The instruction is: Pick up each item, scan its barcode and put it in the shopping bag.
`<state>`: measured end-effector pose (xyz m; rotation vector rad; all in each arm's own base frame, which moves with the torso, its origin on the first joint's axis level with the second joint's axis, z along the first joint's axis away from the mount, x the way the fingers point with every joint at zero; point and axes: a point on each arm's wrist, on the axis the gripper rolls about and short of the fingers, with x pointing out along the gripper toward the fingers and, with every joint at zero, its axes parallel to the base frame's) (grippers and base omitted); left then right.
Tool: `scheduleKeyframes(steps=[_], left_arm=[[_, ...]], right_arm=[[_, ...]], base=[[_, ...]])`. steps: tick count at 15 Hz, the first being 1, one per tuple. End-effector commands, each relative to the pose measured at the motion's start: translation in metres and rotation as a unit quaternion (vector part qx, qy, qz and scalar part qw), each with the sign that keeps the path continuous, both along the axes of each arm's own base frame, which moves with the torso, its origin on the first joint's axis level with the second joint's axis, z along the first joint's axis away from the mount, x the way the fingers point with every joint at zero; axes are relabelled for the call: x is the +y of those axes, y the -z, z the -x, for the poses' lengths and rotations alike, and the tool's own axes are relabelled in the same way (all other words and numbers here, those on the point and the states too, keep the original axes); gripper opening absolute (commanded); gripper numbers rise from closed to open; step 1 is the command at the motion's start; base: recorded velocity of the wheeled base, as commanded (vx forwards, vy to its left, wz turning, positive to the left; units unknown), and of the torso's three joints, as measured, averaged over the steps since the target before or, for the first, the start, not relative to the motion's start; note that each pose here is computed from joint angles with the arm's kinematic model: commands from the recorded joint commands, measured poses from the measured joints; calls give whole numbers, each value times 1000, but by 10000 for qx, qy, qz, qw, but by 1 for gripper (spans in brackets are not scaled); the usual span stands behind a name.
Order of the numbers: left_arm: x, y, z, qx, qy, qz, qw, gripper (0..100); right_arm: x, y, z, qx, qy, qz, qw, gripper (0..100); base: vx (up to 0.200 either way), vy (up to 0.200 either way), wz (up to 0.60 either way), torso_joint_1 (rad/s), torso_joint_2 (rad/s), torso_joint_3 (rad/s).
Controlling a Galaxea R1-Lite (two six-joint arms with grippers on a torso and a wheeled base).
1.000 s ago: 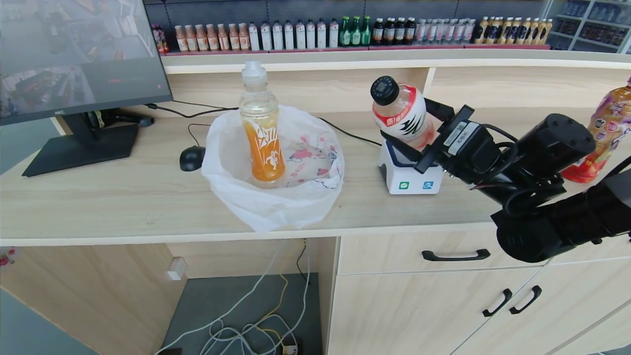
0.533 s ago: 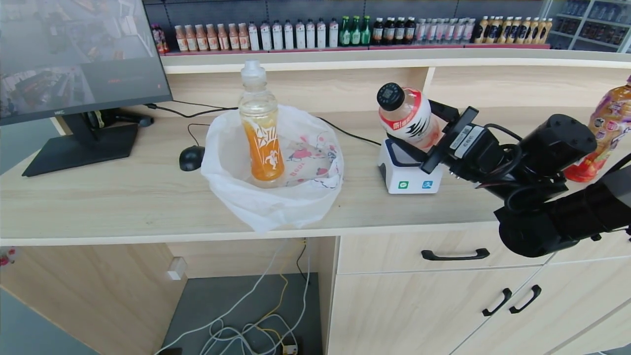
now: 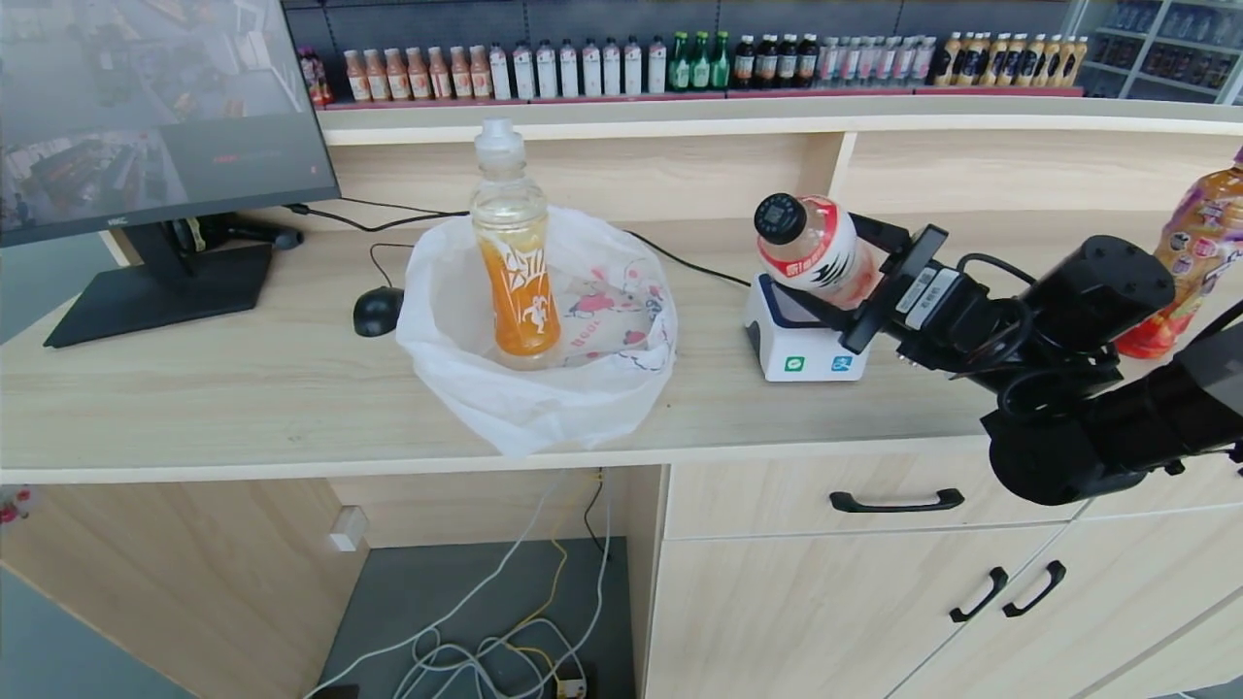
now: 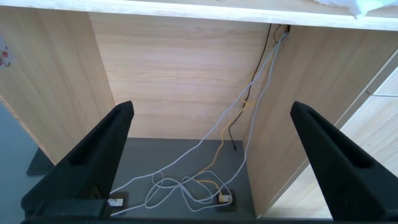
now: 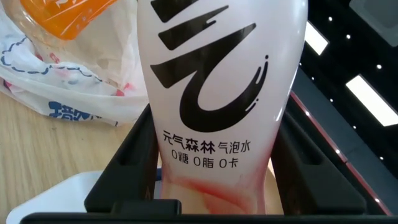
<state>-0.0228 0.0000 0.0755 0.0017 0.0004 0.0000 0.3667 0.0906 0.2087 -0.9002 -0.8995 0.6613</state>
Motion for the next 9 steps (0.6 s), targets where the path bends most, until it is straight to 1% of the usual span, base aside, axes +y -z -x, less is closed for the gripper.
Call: scheduleKeyframes(steps=[1,9], left_arm=[[0,0,0,-2,0,1,10000,100],[0,0,0,-2,0,1,10000,100]], right_arm=[[0,4,-2,53,4,9,10000,0],[5,8,-4,87,-42,28,9999,0]], base=[[0,0,0,0,0,0],[0,0,0,0,0,0]])
